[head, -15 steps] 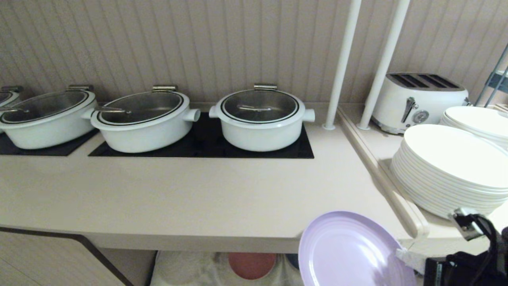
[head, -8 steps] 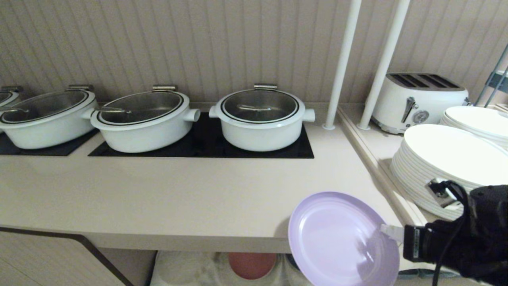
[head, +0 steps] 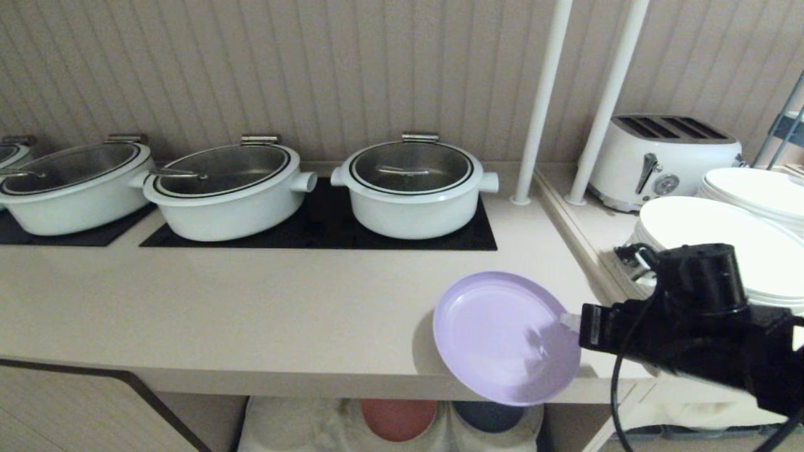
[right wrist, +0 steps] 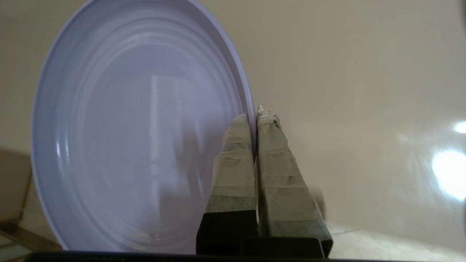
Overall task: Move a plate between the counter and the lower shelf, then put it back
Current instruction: Put the plate
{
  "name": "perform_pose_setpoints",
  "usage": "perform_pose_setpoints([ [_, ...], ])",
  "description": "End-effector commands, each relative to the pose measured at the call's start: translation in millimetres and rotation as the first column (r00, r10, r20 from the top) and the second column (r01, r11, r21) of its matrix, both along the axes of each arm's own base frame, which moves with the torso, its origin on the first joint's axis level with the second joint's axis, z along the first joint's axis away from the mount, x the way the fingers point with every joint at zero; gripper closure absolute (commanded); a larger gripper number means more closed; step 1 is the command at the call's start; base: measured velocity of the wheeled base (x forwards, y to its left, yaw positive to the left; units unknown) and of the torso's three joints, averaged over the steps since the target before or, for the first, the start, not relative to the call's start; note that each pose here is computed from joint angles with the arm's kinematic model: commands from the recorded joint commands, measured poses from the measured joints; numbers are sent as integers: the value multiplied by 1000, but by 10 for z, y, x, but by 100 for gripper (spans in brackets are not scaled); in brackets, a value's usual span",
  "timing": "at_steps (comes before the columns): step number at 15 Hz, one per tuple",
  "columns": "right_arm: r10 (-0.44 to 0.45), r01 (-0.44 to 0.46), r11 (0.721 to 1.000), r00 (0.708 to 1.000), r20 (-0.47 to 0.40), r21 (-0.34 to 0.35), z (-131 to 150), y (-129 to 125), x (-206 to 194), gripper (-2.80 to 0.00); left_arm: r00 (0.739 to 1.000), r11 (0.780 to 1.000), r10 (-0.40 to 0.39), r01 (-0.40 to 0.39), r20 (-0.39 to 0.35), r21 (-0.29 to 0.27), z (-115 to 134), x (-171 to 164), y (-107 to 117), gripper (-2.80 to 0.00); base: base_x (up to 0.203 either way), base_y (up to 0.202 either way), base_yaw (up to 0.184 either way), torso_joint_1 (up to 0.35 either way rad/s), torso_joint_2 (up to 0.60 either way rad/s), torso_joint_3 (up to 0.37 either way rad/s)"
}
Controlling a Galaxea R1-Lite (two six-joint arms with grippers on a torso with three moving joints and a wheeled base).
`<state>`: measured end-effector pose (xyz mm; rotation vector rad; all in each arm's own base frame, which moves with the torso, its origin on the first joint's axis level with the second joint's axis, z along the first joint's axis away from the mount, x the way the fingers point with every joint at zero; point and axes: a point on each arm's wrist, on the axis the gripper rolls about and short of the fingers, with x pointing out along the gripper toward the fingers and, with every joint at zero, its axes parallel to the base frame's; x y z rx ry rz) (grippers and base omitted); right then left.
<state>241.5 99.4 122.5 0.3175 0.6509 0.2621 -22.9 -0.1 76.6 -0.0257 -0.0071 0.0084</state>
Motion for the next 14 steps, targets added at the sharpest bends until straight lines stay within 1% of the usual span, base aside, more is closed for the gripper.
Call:
perform_pose_setpoints([
  [1,-18,18,1000,1000,-22,12,-88,113,303,0,1000,1000,1,-1,-1,0,0,1,0,0,0,0,0,0,0,0],
  [4,-53,54,998,998,-39,30,-63,155,562,0,1000,1000,1,-1,-1,0,0,1,0,0,0,0,0,0,0,0],
  [6,-92,95,995,994,-58,44,-33,152,711,0,1000,1000,1,-1,-1,0,0,1,0,0,0,0,0,0,0,0],
  [8,-153,155,988,985,-83,12,-60,97,859,0,1000,1000,1,-1,-1,0,0,1,0,0,0,0,0,0,0,0],
  [10,-209,209,978,975,-82,0,-79,-4,1001,0,1000,1000,1,-1,-1,0,0,1,0,0,0,0,0,0,0,0],
  [14,-245,246,969,965,-91,-3,-108,-120,1113,0,1000,1000,1,-1,-1,0,0,1,0,0,0,0,0,0,0,0],
])
